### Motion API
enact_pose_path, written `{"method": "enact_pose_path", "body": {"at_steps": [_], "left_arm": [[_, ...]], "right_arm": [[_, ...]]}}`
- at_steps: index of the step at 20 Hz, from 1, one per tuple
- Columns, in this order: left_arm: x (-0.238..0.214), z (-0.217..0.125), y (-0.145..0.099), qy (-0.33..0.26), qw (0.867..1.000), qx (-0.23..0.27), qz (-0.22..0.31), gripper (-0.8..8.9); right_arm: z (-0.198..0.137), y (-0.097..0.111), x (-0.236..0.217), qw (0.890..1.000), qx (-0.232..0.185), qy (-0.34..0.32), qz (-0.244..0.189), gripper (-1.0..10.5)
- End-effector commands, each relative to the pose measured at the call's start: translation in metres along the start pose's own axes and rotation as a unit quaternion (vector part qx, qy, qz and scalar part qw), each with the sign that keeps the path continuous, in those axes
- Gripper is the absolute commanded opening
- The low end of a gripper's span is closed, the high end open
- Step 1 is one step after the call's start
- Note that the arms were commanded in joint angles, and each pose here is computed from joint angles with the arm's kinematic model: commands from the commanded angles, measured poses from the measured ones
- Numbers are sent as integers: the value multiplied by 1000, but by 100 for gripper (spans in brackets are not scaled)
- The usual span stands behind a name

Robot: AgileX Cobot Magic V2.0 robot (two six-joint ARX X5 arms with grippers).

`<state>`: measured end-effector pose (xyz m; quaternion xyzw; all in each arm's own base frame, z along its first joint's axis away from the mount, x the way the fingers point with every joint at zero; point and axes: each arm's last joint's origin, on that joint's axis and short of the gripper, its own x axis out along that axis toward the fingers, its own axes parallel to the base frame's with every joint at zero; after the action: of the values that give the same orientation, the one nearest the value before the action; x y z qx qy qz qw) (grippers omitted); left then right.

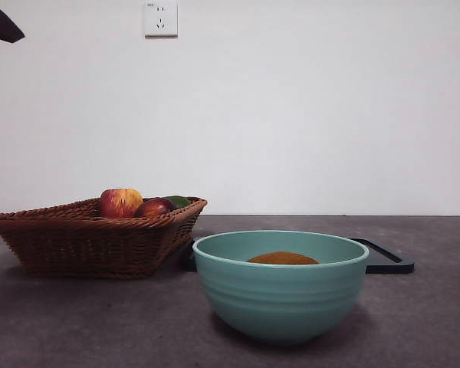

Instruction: Pick up the wifruite, put it on the bowl, pick up the plate, put it on desk

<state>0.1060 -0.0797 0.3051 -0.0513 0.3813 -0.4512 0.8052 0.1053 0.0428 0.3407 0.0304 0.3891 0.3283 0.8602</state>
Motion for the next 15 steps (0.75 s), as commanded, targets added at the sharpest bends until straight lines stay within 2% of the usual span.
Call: {"method": "enact_pose_path", "body": {"at_steps": [1,7,9,12,15], "left_arm": [[-1,3,-2,-5,1000,11,-5,316],[-1,3,-2,-5,1000,11,-5,315],[-1,3,-2,-5,1000,11,-5,315],[-1,3,-2,-5,1000,12,-5,316],[-1,3,-2,-5,1000,11,-5,315]], "right_arm": [[2,1,0,1000,18,0,6,485],[-20,-11,45,995,91,32,33,485],[-28,-13,64,993,107,31,46,422],[-36,-14,91,991,117,39,56,380],[-38,-13,114,992,108,54,27,377]]}}
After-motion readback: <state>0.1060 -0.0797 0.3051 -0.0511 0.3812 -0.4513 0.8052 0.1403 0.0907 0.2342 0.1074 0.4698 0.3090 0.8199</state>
